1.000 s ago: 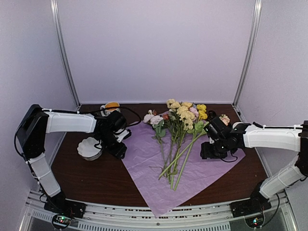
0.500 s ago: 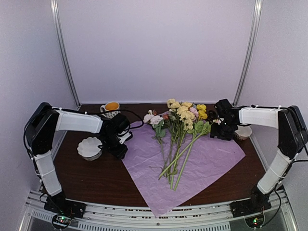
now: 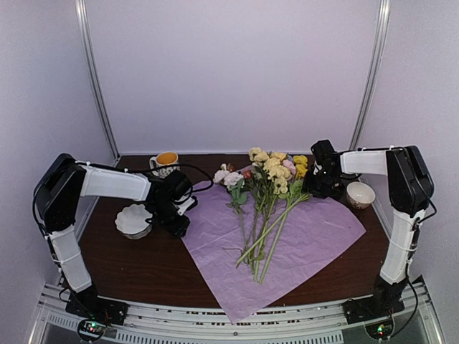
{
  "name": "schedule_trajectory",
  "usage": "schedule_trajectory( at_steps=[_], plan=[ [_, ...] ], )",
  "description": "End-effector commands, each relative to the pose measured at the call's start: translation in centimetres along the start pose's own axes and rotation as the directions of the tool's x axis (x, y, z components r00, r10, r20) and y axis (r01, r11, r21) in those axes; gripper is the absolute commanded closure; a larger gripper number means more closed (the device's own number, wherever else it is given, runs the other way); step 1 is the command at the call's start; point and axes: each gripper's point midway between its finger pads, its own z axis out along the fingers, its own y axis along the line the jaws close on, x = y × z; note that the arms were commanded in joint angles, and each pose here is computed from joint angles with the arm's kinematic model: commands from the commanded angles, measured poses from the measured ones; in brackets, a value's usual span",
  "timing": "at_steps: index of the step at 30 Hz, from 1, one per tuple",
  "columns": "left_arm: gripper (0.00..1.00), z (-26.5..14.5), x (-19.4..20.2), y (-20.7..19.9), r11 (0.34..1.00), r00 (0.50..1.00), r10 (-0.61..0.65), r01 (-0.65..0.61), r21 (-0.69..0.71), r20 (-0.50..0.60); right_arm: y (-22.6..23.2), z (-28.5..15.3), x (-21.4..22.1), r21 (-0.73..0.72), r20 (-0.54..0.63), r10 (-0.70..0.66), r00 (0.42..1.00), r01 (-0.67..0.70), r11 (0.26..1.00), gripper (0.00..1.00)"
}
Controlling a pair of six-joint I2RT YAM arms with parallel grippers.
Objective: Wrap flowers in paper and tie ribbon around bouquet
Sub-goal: Adjust the fake flower on the flattened wrapping paper.
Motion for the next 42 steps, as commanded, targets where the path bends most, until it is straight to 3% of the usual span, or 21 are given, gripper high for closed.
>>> schedule_trajectory(
  at_steps=[1, 9, 16, 23, 24, 30, 36, 42],
  plan=[
    [0.53, 2.6, 3.4, -2.8, 0.996, 0.994, 0.052, -0.044, 0.074, -0.101, 2.8, 0.7, -1.5, -0.097, 0.005, -0.028, 1.0, 0.029, 0.995, 0.61],
    [0.53, 2.6, 3.6, -3.4, 0.994, 0.993, 0.068, -0.059, 0.091, -0.098, 5.2, 0.2, -2.6, -0.049, 0.083, -0.267, 0.96, 0.272, 0.961, 0.8],
    [0.53, 2.6, 3.8, -3.5, 0.994, 0.992, 0.061, -0.051, 0.098, -0.109, 8.8, -0.4, -2.4, -0.111, 0.12, -0.337, 0.934, 0.35, 0.93, 0.89],
    [0.53, 2.1, 4.8, -3.4, 0.995, 0.992, 0.038, -0.026, 0.1, -0.119, 10.5, -0.8, -1.7, -0.118, 0.114, -0.371, 0.922, 0.383, 0.916, 0.9],
    [0.53, 2.1, 5.0, -3.5, 0.994, 0.992, 0.037, -0.024, 0.102, -0.121, 10.5, -0.8, -1.7, -0.118, 0.112, -0.361, 0.926, 0.373, 0.92, 0.88],
    [0.53, 2.1, 5.4, -3.3, 0.995, 0.991, 0.036, -0.025, 0.092, -0.126, 8.7, -2.2, -1.4, -0.041, 0.078, -0.322, 0.943, 0.326, 0.944, 0.54],
    [0.54, 1.9, 5.3, -3.3, 0.995, 0.992, 0.035, -0.024, 0.092, -0.121, 5.5, -5.4, -0.2, 0.065, 0.064, -0.308, 0.949, 0.304, 0.95, 0.4],
    [0.54, 2.0, 5.5, -3.4, 0.995, 0.993, 0.035, -0.024, 0.1, -0.117, 3.5, -4.0, 6.4, 0.051, -0.047, -0.283, 0.958, 0.285, 0.957, 0.32]
  ],
)
